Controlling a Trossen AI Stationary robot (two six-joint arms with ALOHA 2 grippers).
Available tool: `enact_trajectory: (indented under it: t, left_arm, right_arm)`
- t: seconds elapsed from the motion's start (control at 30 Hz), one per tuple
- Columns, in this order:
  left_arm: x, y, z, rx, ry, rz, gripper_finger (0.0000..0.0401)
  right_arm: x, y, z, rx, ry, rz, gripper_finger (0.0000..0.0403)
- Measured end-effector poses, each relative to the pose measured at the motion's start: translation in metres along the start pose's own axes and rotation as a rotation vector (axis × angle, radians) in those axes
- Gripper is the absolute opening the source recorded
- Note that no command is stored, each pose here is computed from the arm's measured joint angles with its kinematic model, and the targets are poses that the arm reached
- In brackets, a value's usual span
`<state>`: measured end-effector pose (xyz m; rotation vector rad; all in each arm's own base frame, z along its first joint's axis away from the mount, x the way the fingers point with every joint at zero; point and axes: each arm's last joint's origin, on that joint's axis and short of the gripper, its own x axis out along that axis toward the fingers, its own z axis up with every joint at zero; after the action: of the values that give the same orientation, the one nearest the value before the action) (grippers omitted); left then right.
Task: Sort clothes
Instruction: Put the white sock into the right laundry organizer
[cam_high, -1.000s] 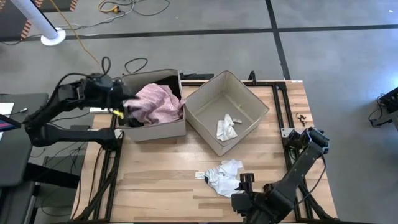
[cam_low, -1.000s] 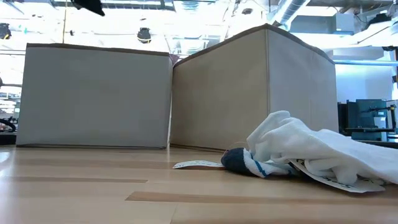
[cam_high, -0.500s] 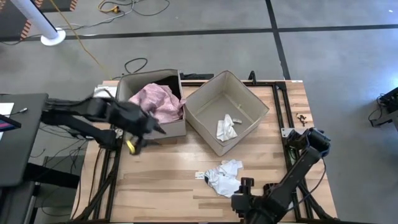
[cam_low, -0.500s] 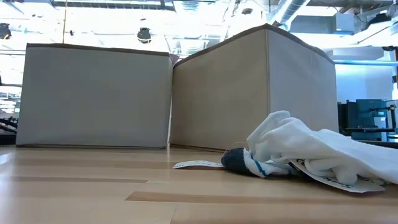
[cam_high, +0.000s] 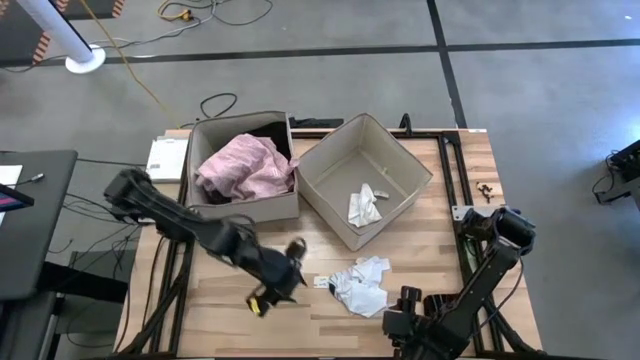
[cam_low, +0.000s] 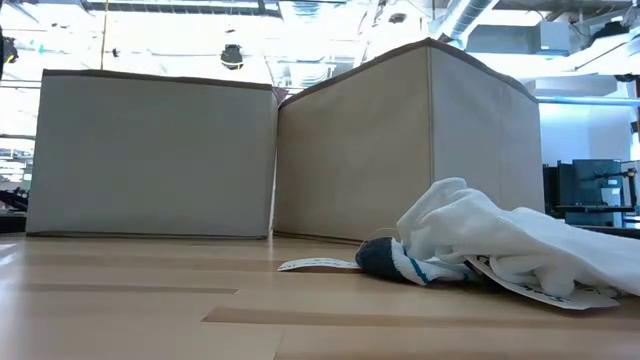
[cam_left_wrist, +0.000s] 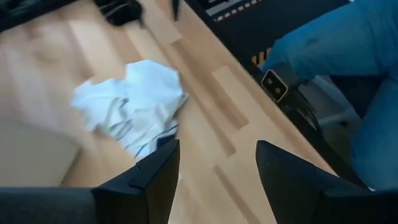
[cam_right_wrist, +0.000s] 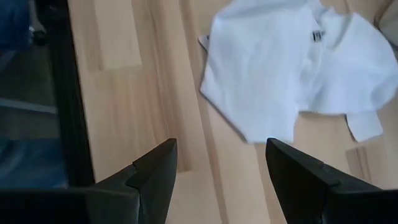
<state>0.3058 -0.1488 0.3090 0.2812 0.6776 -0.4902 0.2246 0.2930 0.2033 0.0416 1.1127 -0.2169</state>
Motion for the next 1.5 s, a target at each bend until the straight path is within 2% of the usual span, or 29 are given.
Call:
enact_trajectory:
  t: [0.13,0.3,0.43,0.53,0.8,0.97,1.17,1.4,1.5]
  left_arm:
    - [0.043,-0.006,-0.004,-0.004,0.008,-0.014,0.0206]
    - [0.092,-0.005,-0.015,-0.04,0.011,-0.003,0.0206]
    - [0.122,0.002,-0.026,-0.074,0.015,0.07,0.0206]
    - [0.136,0.01,-0.034,-0.11,0.027,0.133,0.0206]
    - [0.17,0.027,-0.05,-0.218,-0.016,0.146,0.0206]
    - [0.181,0.036,-0.058,-0.265,-0.03,0.185,0.0202]
    - [0.18,0.039,-0.057,-0.242,-0.04,0.213,0.0138]
    - [0.181,0.037,-0.055,-0.161,-0.048,0.181,0.0015]
    - [0.178,0.034,-0.05,-0.146,-0.067,0.149,0.0006]
  right_arm:
    - [0.002,0.002,-0.01,0.004,-0.012,-0.003,0.0258]
    - [-0.003,0.006,-0.016,-0.015,-0.111,-0.024,0.0258]
    - [-0.006,0.007,-0.019,-0.028,-0.156,-0.039,0.0258]
    - [-0.007,0.008,-0.021,-0.034,-0.17,-0.04,0.0258]
    - [-0.008,0.008,-0.021,-0.037,-0.171,-0.044,0.0258]
    - [-0.008,0.008,-0.021,-0.038,-0.17,-0.046,0.0258]
    - [-0.008,0.007,-0.021,-0.037,-0.169,-0.048,0.0258]
    - [-0.006,0.006,-0.019,-0.035,-0.169,-0.058,0.0258]
    - [-0.006,0.005,-0.017,-0.032,-0.17,-0.062,0.0258]
